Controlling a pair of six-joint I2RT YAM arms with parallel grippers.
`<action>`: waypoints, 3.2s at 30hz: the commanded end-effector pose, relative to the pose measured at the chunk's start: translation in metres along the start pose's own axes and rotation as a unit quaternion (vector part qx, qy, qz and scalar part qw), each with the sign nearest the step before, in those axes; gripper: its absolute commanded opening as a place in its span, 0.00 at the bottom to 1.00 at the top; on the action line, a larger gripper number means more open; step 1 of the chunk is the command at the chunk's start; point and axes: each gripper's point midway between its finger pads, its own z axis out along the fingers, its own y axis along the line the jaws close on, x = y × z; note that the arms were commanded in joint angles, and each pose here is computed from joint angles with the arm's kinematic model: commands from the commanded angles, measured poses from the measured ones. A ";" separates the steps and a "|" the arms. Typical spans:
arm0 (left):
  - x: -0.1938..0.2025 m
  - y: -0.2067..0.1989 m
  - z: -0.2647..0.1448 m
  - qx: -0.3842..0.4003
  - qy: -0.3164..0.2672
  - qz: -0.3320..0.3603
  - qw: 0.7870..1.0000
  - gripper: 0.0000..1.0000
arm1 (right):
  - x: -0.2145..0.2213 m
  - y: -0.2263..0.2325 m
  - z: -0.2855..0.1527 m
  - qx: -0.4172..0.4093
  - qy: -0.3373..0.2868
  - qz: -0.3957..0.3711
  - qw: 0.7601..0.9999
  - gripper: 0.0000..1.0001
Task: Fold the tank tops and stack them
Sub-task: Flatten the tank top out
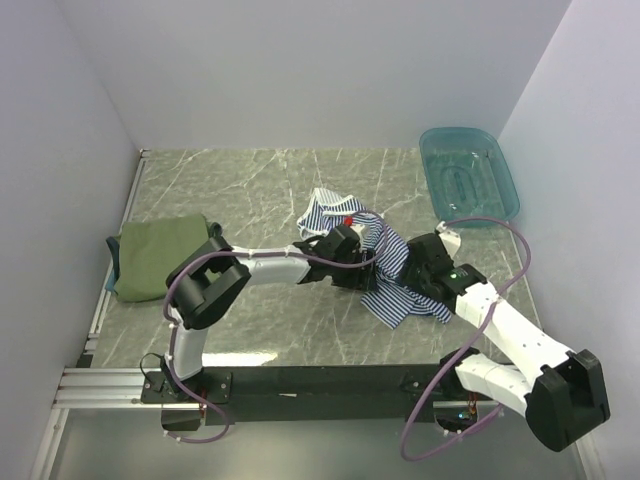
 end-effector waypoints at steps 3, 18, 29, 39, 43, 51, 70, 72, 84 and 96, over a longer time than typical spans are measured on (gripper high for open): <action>0.000 -0.009 0.014 0.006 0.007 0.035 0.999 0.66 | 0.008 -0.003 0.011 0.009 0.011 0.000 1.000 0.63; -0.017 0.112 -0.067 -0.108 -0.088 -0.157 0.978 0.00 | 0.002 0.042 0.048 -0.024 0.044 -0.054 0.997 0.61; -0.032 0.143 -0.153 -0.109 -0.158 -0.185 0.964 0.23 | -0.019 0.106 0.033 -0.093 0.033 -0.088 0.991 0.59; -0.042 0.121 -0.189 -0.144 -0.144 -0.094 0.975 0.52 | 0.064 0.096 -0.002 -0.124 0.072 -0.102 0.984 0.59; -0.009 0.101 -0.164 -0.177 -0.099 -0.042 0.978 0.51 | 0.073 0.112 -0.003 -0.113 0.070 -0.118 0.984 0.59; 0.019 0.091 -0.145 -0.174 -0.079 -0.041 0.981 0.47 | 0.087 0.137 0.001 -0.094 0.064 -0.141 0.983 0.59; 0.050 0.085 -0.127 -0.193 -0.023 0.029 0.980 0.42 | 0.083 0.105 -0.019 -0.067 0.045 -0.114 0.990 0.00; 0.056 0.083 -0.122 -0.198 -0.012 0.042 0.979 0.42 | 0.071 0.096 -0.026 -0.062 0.029 -0.104 0.992 0.00; 0.058 0.093 -0.101 -0.280 -0.005 0.102 0.955 0.44 | 0.053 0.063 -0.022 -0.047 0.016 -0.075 0.996 0.00; 0.062 0.066 -0.103 -0.239 -0.005 0.117 0.964 0.53 | 0.040 0.045 -0.017 -0.052 0.006 -0.054 0.997 0.00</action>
